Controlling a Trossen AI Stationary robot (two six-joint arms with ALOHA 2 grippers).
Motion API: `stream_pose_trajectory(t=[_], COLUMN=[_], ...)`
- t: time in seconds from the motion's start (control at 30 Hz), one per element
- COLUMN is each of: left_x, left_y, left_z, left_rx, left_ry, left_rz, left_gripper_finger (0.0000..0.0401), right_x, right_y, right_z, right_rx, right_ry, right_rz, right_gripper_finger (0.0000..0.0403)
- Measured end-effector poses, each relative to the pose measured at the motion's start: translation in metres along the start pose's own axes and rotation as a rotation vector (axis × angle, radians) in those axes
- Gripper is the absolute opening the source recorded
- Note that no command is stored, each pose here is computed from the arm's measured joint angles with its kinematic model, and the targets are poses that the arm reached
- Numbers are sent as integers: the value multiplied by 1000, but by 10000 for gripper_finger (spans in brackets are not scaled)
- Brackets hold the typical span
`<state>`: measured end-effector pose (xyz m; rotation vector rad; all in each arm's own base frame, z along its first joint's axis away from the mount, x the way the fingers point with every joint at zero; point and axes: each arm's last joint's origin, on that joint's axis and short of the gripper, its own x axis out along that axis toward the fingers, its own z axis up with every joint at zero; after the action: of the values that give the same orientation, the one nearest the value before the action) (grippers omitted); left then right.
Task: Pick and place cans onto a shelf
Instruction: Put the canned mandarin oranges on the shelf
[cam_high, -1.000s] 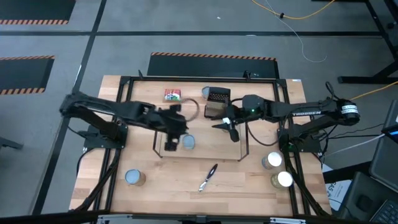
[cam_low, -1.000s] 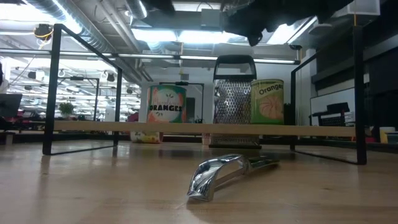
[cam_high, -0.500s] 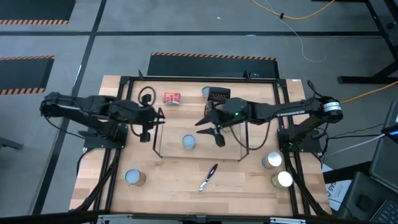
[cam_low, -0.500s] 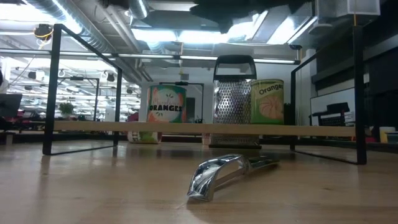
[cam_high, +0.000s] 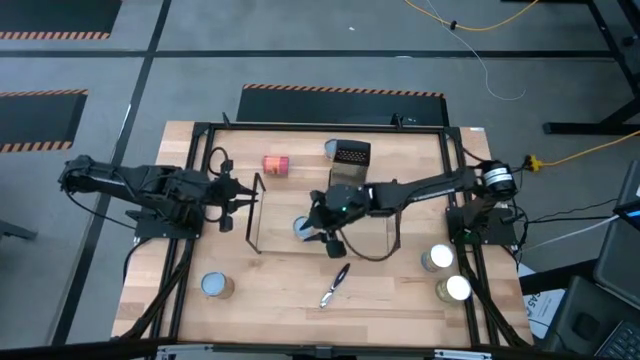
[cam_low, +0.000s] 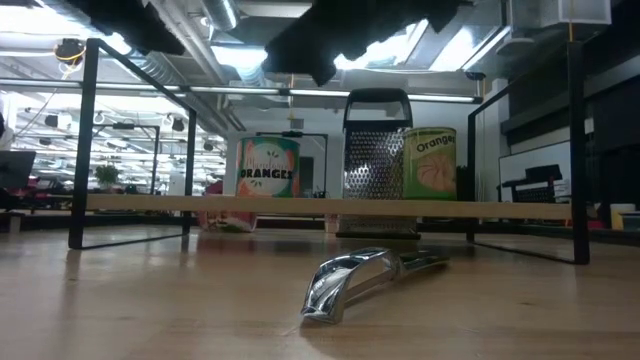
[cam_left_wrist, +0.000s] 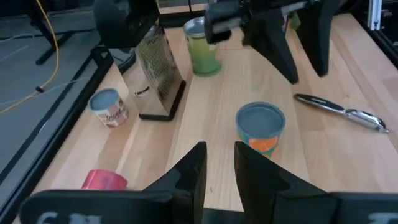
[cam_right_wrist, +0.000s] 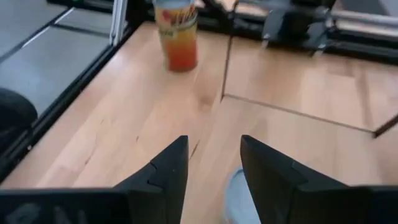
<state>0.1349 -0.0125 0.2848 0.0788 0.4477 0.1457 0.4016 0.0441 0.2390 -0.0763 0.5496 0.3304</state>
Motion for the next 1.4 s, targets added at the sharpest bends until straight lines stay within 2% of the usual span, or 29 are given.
stream_pose_trajectory(t=[0.23, 0.37, 0.93, 1.17, 1.4], left_x=[0, 0, 0, 0, 0], left_y=[0, 0, 0, -1, -1], left_z=[-3, -3, -2, -2, -2], left_rx=[-1, -2, -5, -5, -5], left_ry=[-2, -5, -13, -14, -14], left_rz=[-4, -4, -11, -31, -31], left_gripper_finger=[75, 75, 75, 75, 75], right_x=[22, 30, 39, 41, 40], right_y=[-1, -4, -6, -6, -6], right_z=[-19, -27, -39, -40, -40], right_rx=[12, 12, -1, 1, 14], right_ry=[68, 102, 165, 166, 171], right_rz=[8, -50, -66, -70, -67], right_gripper_finger=[152, 152, 150, 108, 45])
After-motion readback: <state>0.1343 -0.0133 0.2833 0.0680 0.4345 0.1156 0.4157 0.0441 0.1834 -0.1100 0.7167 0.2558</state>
